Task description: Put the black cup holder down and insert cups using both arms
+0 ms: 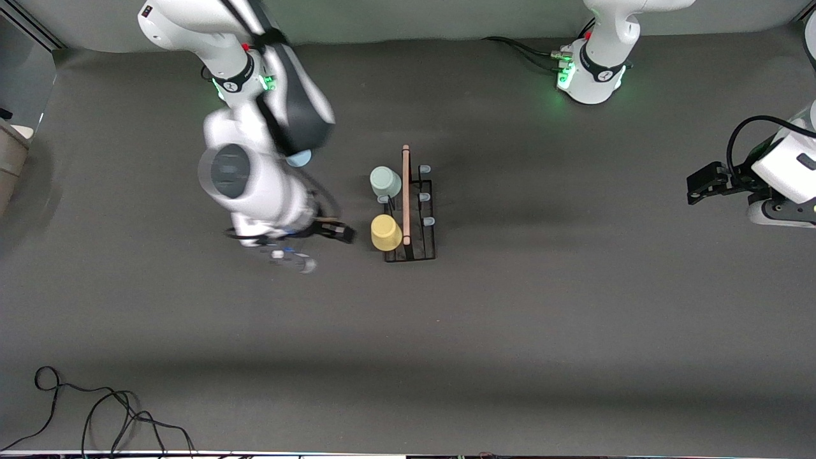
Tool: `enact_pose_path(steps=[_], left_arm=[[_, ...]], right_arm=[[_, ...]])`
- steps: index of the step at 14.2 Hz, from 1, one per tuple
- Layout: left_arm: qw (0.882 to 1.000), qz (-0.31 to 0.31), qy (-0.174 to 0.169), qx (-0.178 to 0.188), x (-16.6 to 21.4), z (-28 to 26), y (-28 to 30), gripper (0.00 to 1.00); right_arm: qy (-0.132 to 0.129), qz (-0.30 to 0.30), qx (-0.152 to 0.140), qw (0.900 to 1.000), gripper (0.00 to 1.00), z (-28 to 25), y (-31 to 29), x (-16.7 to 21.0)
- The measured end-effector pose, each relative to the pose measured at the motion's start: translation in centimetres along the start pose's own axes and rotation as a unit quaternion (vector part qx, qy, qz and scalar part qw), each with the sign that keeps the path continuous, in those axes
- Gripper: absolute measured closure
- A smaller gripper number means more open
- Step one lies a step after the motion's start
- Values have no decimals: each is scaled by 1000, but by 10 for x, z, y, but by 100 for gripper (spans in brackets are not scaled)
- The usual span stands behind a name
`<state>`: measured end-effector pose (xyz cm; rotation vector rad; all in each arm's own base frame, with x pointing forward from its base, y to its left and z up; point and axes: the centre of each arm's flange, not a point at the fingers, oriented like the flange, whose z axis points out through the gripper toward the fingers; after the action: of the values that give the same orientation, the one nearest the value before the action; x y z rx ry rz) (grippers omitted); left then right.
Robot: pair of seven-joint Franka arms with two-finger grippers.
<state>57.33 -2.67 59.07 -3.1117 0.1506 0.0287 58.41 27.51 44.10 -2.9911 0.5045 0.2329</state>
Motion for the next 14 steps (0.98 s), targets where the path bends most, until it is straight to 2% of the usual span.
enact_pose_path(steps=[4, 6, 9, 11, 14], left_arm=[[1000, 0, 0, 0, 0, 0, 0, 0], [1000, 0, 2, 0, 0, -2, 0, 0], [1000, 0, 4, 0, -1, -4, 1, 0], [1000, 0, 5, 0, -2, -6, 1, 0], [1000, 0, 7, 0, -3, -8, 1, 0]], right_arm=[[-20, -39, 11, 999, 0, -78, 96, 30], [-6, -68, 7, 998, 0, -116, 136, 42], [27, -78, -18, 996, 0, -160, 164, 48], [39, -76, -37, 996, 0, -177, 173, 47], [50, -102, -41, 993, 0, -193, 197, 57]])
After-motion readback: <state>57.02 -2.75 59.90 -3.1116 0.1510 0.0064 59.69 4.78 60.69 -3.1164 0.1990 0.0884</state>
